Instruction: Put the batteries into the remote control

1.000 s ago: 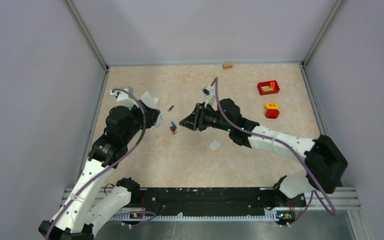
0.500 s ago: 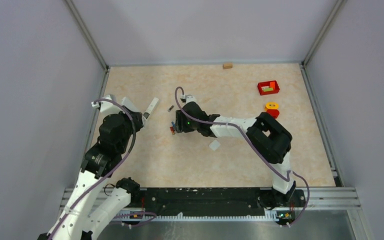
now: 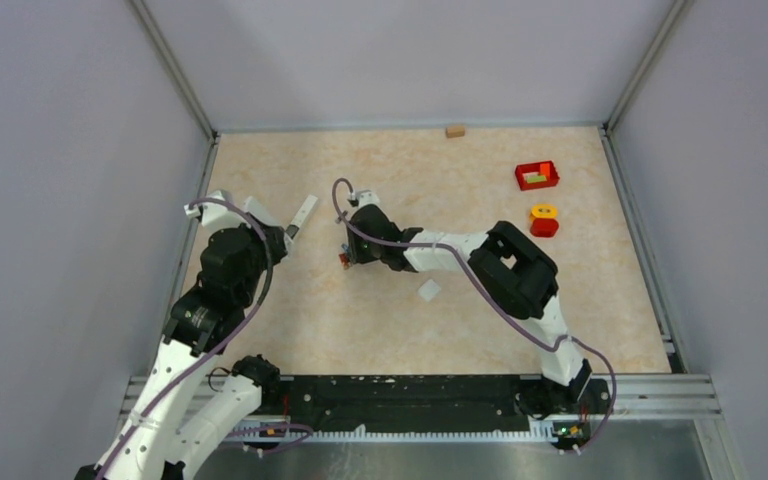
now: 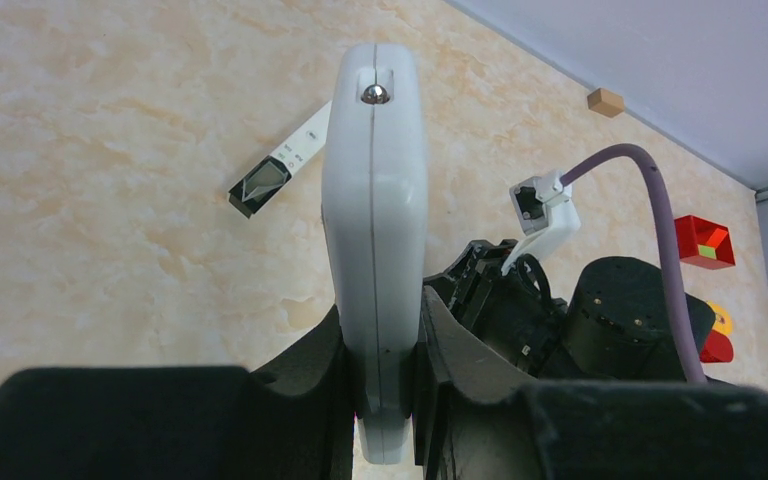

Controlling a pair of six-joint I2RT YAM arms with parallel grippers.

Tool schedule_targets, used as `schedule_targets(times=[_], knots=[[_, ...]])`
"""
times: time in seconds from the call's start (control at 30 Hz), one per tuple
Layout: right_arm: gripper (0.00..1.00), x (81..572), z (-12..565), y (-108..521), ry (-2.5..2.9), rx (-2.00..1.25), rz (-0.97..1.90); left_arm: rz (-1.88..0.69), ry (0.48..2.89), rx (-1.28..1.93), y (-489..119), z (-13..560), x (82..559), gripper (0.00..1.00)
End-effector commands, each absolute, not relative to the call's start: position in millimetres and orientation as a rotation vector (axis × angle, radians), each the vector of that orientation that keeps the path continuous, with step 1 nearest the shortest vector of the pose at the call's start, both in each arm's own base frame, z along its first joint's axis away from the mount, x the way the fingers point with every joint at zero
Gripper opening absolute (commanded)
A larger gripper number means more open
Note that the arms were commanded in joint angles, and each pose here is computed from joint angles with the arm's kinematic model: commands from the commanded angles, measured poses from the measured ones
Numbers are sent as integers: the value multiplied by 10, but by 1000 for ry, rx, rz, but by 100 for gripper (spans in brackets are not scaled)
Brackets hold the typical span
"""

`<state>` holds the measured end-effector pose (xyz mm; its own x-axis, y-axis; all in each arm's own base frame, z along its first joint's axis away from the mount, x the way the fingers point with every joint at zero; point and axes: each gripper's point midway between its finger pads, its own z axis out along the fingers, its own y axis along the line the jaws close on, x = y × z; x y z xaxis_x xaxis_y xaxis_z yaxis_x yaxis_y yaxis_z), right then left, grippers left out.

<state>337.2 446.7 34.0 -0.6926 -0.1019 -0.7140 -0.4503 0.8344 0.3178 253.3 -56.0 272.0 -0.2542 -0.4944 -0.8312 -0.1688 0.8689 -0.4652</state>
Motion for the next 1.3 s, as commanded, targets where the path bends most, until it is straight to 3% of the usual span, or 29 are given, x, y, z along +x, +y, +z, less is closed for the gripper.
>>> schedule_targets(times=[0.0, 0.37, 0.6, 0.7, 1.27], knots=[[27, 3404, 412, 4656, 2226, -451, 621, -316, 1800, -522, -493, 2781, 2516, 0], [26, 3400, 44, 4576, 2263, -552, 392, -313, 1796, -532, -479, 2782, 2508, 0], [1, 3460, 127, 4424, 2247, -527, 247, -303, 1775, -543, -427, 2821, 2470, 0], [0, 3481, 324, 4344, 2227, -499, 222, -342, 1783, -500, -513, 2843, 2481, 0], [0, 2781, 1381, 3444, 2168, -317, 750, -992, 1687, 81, -1736, 3143, 2277, 0]])
